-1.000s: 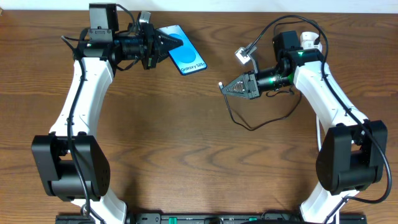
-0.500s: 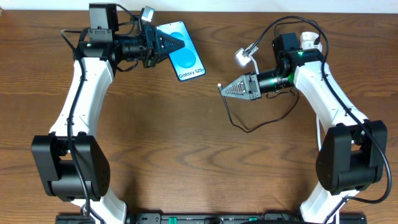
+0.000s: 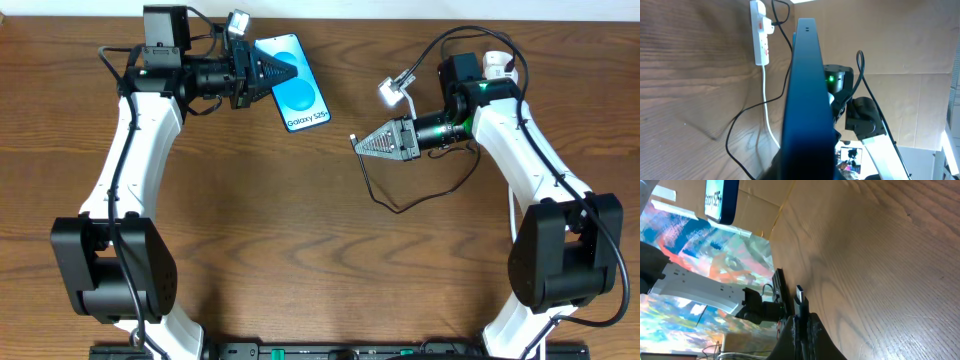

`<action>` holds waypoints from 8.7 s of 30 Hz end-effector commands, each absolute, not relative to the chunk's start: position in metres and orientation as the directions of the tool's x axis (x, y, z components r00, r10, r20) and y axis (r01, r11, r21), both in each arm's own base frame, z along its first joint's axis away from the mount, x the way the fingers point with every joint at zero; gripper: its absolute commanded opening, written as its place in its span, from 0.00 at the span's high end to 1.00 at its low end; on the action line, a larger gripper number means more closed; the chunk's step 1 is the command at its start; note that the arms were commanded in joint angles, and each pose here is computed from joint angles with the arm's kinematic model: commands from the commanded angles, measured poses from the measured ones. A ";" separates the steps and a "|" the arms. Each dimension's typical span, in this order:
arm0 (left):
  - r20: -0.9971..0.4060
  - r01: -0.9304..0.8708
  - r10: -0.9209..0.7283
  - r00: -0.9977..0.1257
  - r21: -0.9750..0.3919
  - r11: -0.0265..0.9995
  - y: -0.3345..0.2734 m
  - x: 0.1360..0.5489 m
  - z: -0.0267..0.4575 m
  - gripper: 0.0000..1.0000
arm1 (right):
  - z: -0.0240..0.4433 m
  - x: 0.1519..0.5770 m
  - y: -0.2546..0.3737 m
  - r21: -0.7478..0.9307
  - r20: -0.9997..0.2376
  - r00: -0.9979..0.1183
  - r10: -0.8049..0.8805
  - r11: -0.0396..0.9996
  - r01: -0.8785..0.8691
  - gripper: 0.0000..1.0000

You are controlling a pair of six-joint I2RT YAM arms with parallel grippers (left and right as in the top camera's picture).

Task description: Plug charger to phone and switch on socket

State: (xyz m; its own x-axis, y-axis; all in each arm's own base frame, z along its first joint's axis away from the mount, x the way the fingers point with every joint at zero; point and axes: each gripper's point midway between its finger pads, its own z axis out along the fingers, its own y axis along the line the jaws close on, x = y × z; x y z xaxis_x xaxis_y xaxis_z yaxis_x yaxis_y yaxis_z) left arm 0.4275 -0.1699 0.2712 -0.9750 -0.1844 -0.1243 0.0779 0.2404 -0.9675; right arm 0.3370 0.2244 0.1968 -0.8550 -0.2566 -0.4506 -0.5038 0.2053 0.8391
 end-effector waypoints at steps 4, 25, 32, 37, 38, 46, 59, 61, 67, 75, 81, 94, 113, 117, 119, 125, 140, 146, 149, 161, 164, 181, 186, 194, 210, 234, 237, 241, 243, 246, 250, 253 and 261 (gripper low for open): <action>-0.138 0.103 -0.149 -0.979 -0.970 0.220 -0.169 0.416 0.276 0.93 | 0.204 0.334 0.228 0.841 -0.468 -0.847 -0.253 0.166 -0.515 0.99; -0.138 0.136 -0.029 -0.990 -0.989 0.056 -0.175 0.414 0.270 0.93 | 0.212 0.320 0.240 0.887 -0.406 -0.875 -0.262 0.119 -0.447 0.99; -0.141 0.137 -0.042 -0.989 -0.988 0.072 -0.175 0.418 0.268 0.93 | 0.219 0.313 0.248 0.900 -0.398 -0.877 -0.270 0.073 -0.431 0.99; -0.068 0.054 -0.101 -0.993 -0.990 0.133 -0.173 0.428 0.258 0.93 | 0.222 0.308 0.260 0.895 -0.414 -0.863 -0.289 0.044 -0.444 0.99; -0.069 0.054 -0.105 -0.992 -0.989 0.138 -0.173 0.428 0.257 0.93 | 0.223 0.307 0.263 0.896 -0.413 -0.862 -0.294 0.039 -0.443 0.99; -0.077 0.047 -0.150 -0.986 -0.980 0.191 -0.171 0.437 0.248 0.93 | 0.228 0.318 0.276 0.898 -0.414 -0.864 -0.285 0.030 -0.440 0.99; -0.119 0.087 -0.161 -0.980 -0.978 0.189 -0.171 0.444 0.255 0.93 | 0.231 0.327 0.281 0.894 -0.423 -0.864 -0.274 0.028 -0.447 0.99; -0.096 0.060 -0.177 -0.980 -0.979 0.195 -0.170 0.446 0.253 0.93 | 0.231 0.328 0.282 0.896 -0.420 -0.866 -0.273 0.028 -0.443 0.99; -0.083 0.042 -0.195 -0.977 -0.978 0.204 -0.169 0.450 0.252 0.93 | 0.232 0.329 0.283 0.896 -0.420 -0.866 -0.272 0.026 -0.444 0.99; -0.101 0.056 -0.207 -0.973 -0.976 0.212 -0.169 0.454 0.253 0.93 | 0.233 0.330 0.284 0.895 -0.424 -0.865 -0.270 0.025 -0.446 0.99; -0.117 0.073 -0.206 -0.971 -0.975 0.212 -0.169 0.455 0.254 0.93 | 0.234 0.332 0.285 0.891 -0.432 -0.862 -0.267 0.023 -0.454 0.99; -0.185 0.151 -0.183 -0.966 -0.971 0.183 -0.171 0.456 0.267 0.93 | 0.234 0.335 0.285 0.895 -0.423 -0.868 -0.260 0.026 -0.444 0.99; -0.193 0.164 -0.173 -0.966 -0.972 0.168 -0.172 0.455 0.271 0.93 | 0.227 0.331 0.277 0.913 -0.405 -0.880 -0.249 -0.060 -0.403 0.99; -0.197 0.169 -0.172 -0.965 -0.971 0.167 -0.172 0.456 0.272 0.93 | 0.229 0.328 0.276 0.907 -0.422 -0.871 -0.253 -0.096 -0.411 0.99; -0.197 0.169 -0.172 -0.965 -0.971 0.167 -0.172 0.456 0.272 0.93 | 0.229 0.330 0.276 0.907 -0.421 -0.872 -0.250 -0.090 -0.412 0.99; -0.196 0.168 -0.172 -0.965 -0.972 0.167 -0.172 0.456 0.272 0.93 | 0.229 0.346 0.273 0.912 -0.407 -0.887 -0.221 -0.041 -0.408 0.99; -0.191 0.163 -0.162 -0.968 -0.971 0.173 -0.183 0.454 0.270 0.92 | 0.227 0.346 0.282 0.906 -0.416 -0.881 -0.227 -0.023 -0.422 0.99; -0.191 0.163 -0.160 -0.968 -0.971 0.173 -0.183 0.453 0.270 0.93 | 0.229 0.346 0.283 0.907 -0.415 -0.881 -0.228 -0.030 -0.420 0.99; -0.193 0.163 -0.164 -0.967 -0.971 0.177 -0.184 0.454 0.270 0.92 | 0.231 0.345 0.284 0.906 -0.418 -0.879 -0.230 -0.037 -0.422 0.99; -0.193 0.161 -0.170 -0.966 -0.970 0.182 -0.183 0.455 0.269 0.93 | 0.234 0.344 0.284 0.900 -0.432 -0.870 -0.236 -0.058 -0.431 0.99; -0.193 0.162 -0.170 -0.966 -0.970 0.182 -0.183 0.455 0.269 0.93 | 0.234 0.344 0.284 0.898 -0.437 -0.869 -0.234 -0.059 -0.436 0.99; -0.192 0.161 -0.169 -0.967 -0.970 0.181 -0.183 0.455 0.269 0.92 | 0.237 0.349 0.284 0.898 -0.438 -0.870 -0.226 -0.053 -0.438 0.99; -0.192 0.161 -0.169 -0.967 -0.970 0.181 -0.183 0.455 0.269 0.93 | 0.236 0.348 0.285 0.901 -0.430 -0.873 -0.229 -0.052 -0.430 0.99; -0.192 0.161 -0.169 -0.967 -0.970 0.181 -0.183 0.455 0.269 0.93 | 0.236 0.348 0.284 0.901 -0.431 -0.873 -0.228 -0.052 -0.432 0.99; -0.191 0.163 -0.161 -0.968 -0.971 0.174 -0.184 0.453 0.270 0.93 | 0.234 0.349 0.282 0.900 -0.433 -0.873 -0.224 -0.049 -0.434 0.99; -0.191 0.163 -0.162 -0.968 -0.971 0.175 -0.184 0.454 0.270 0.93 | 0.224 0.348 0.282 0.909 -0.412 -0.884 -0.220 -0.027 -0.417 0.99; -0.191 0.163 -0.162 -0.968 -0.971 0.175 -0.184 0.454 0.270 0.93 | 0.225 0.347 0.282 0.909 -0.412 -0.884 -0.222 -0.031 -0.416 0.99; -0.192 0.163 -0.164 -0.968 -0.971 0.177 -0.184 0.454 0.270 0.93 | 0.225 0.347 0.282 0.909 -0.412 -0.884 -0.223 -0.034 -0.415 0.99; -0.193 0.163 -0.164 -0.967 -0.971 0.177 -0.184 0.454 0.270 0.92 | 0.227 0.346 0.282 0.907 -0.417 -0.881 -0.225 -0.042 -0.419 0.99; -0.193 0.164 -0.164 -0.967 -0.970 0.177 -0.184 0.454 0.270 0.93 | 0.230 0.346 0.281 0.902 -0.429 -0.874 -0.228 -0.059 -0.427 0.99; -0.196 0.167 -0.164 -0.967 -0.970 0.178 -0.184 0.454 0.270 0.93 | 0.233 0.348 0.282 0.899 -0.436 -0.871 -0.225 -0.062 -0.433 0.99; -0.196 0.167 -0.163 -0.967 -0.970 0.178 -0.184 0.454 0.270 0.93 | 0.232 0.348 0.282 0.899 -0.435 -0.872 -0.225 -0.062 -0.433 0.99; -0.196 0.167 -0.163 -0.967 -0.970 0.178 -0.184 0.454 0.270 0.93 | 0.232 0.348 0.282 0.899 -0.435 -0.872 -0.225 -0.061 -0.433 0.99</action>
State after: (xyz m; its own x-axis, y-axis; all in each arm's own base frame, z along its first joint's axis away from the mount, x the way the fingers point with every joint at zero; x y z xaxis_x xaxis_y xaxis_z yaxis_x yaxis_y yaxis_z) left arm 0.4571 -0.1824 0.2649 -0.9655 -0.1807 -0.1877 0.1521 0.1940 -0.9691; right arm 0.3530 0.2812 0.2308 -0.8694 -0.2083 -0.4480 -0.4507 -0.0371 0.8919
